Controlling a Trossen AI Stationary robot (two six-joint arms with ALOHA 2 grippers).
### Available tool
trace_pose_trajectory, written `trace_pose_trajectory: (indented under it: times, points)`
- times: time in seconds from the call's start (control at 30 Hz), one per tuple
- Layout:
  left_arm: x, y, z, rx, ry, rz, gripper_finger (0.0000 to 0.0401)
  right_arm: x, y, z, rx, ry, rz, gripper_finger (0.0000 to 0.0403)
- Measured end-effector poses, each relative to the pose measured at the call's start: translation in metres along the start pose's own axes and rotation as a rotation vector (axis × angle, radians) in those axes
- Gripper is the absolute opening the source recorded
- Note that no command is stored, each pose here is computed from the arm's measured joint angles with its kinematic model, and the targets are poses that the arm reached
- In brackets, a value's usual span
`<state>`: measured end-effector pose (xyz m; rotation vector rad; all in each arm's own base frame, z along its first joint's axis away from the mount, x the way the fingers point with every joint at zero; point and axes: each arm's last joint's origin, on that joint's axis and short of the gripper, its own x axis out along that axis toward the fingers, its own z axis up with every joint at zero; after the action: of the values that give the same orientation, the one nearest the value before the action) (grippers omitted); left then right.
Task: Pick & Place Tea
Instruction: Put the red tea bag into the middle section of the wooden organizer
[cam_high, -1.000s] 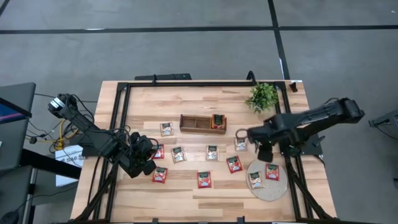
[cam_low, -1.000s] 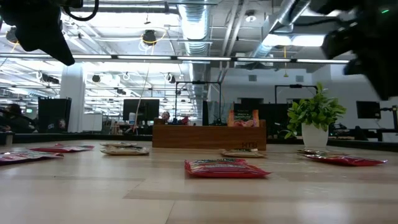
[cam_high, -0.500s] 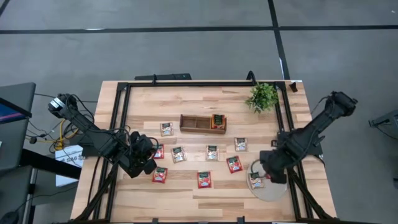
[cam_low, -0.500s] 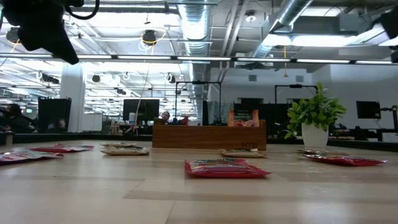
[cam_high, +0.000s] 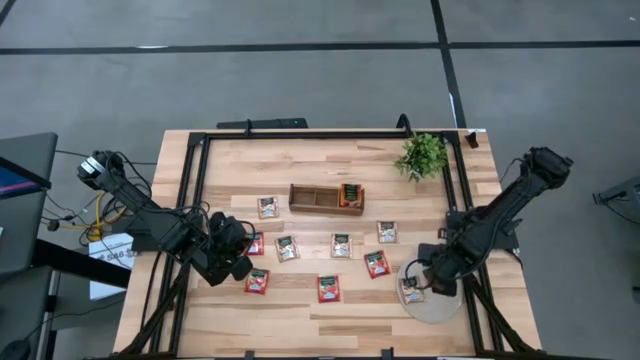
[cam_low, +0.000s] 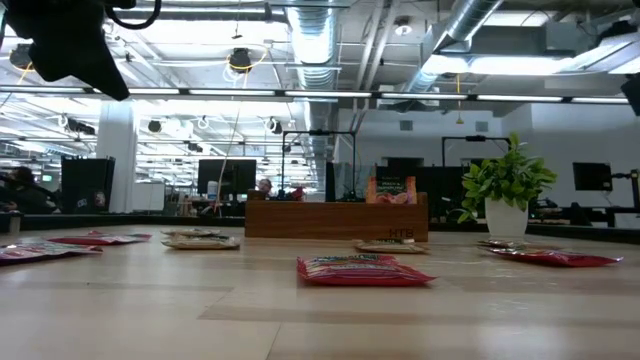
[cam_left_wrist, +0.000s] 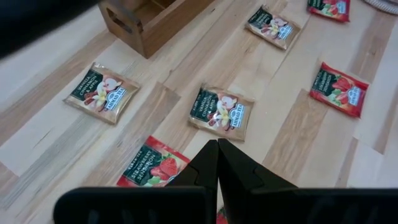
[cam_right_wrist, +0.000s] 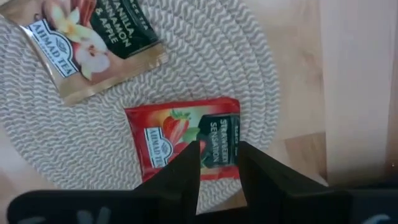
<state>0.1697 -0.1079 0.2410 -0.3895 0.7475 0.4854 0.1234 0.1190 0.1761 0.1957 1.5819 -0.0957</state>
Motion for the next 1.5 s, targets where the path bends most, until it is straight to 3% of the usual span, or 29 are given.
trace_pose_trajectory:
  times: [0.67, 1.1, 1.5]
  points:
    - [0.000, -0.001, 0.000, -0.006, -0.001, -0.007, 0.0000, 0.031, -0.027, 0.008, 0.116, 0.091, 0.081, 0.0106]
    - [0.000, -0.001, 0.000, -0.006, -0.001, -0.007, 0.0000, 0.032, -0.026, 0.009, 0.116, 0.088, 0.094, 0.0005]
    - [0.000, -0.001, 0.000, -0.007, -0.001, -0.007, 0.0000, 0.032, -0.027, 0.007, 0.162, 0.103, 0.074, 0.0001]
